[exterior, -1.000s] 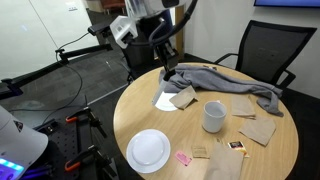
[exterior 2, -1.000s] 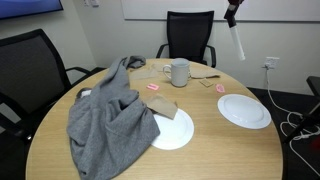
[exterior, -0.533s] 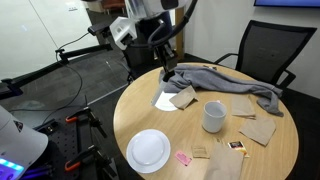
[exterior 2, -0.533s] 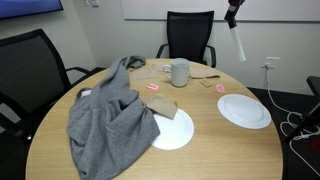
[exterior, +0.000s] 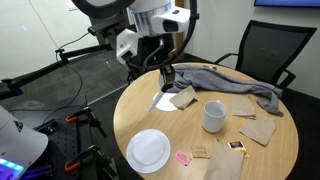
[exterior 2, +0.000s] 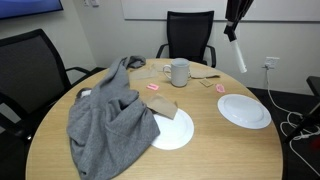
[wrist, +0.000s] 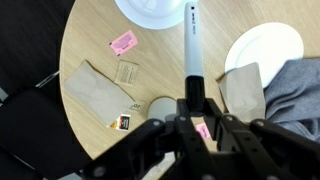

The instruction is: Remove the marker from the mug cup and place it on the table

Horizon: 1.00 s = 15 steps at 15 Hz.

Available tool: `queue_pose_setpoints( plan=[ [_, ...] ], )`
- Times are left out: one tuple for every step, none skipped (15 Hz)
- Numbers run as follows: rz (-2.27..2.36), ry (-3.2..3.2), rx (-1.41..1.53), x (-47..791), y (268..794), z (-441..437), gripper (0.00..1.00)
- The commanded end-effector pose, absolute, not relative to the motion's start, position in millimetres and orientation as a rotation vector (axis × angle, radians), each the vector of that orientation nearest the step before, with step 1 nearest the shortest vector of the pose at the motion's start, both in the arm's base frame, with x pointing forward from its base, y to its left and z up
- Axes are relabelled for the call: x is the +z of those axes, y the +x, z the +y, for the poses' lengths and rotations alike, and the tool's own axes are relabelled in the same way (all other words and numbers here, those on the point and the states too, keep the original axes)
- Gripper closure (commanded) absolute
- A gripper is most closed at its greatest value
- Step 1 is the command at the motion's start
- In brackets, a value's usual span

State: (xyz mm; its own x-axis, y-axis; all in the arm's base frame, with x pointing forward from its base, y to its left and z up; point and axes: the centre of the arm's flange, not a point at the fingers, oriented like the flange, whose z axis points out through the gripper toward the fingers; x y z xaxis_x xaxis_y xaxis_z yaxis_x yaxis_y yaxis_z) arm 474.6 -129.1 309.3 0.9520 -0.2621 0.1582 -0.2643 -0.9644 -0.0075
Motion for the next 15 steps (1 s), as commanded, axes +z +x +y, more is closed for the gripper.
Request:
queue_pose_setpoints(
  plan=[
    [-0.541, 3.125, 0.220, 293.4, 488.9, -132.9, 0.94],
    [-0.579, 3.143, 0.208, 288.0, 490.7, -133.2, 0.94],
    [-0.623, 3.152, 0.201, 283.2, 492.3, -132.8, 0.94],
    [-0.655, 3.175, 0.186, 277.2, 493.1, -132.5, 0.94],
    [-0.690, 3.186, 0.163, 272.8, 494.6, -130.7, 0.94],
    [-0.723, 3.197, 0.138, 265.4, 495.2, -128.0, 0.94],
    [-0.734, 3.205, 0.129, 258.7, 496.0, -125.4, 0.94],
    [-0.755, 3.209, 0.099, 250.7, 497.7, -122.8, 0.94],
    [-0.770, 3.209, 0.077, 242.9, 499.6, -121.2, 0.94],
    [-0.780, 3.210, 0.055, 236.4, 501.8, -119.9, 0.94],
    [-0.786, 3.211, 0.032, 226.3, 504.1, -119.3, 0.94],
    [-0.790, 3.212, 0.020, 216.8, 506.4, -118.9, 0.94],
    [-0.800, 3.220, 0.002, 207.1, 508.8, -118.9, 0.94],
    [-0.819, 3.223, -0.013, 199.0, 510.8, -118.6, 0.94],
    [-0.834, 3.231, -0.029, 189.2, 512.5, -118.2, 0.94]
  ],
)
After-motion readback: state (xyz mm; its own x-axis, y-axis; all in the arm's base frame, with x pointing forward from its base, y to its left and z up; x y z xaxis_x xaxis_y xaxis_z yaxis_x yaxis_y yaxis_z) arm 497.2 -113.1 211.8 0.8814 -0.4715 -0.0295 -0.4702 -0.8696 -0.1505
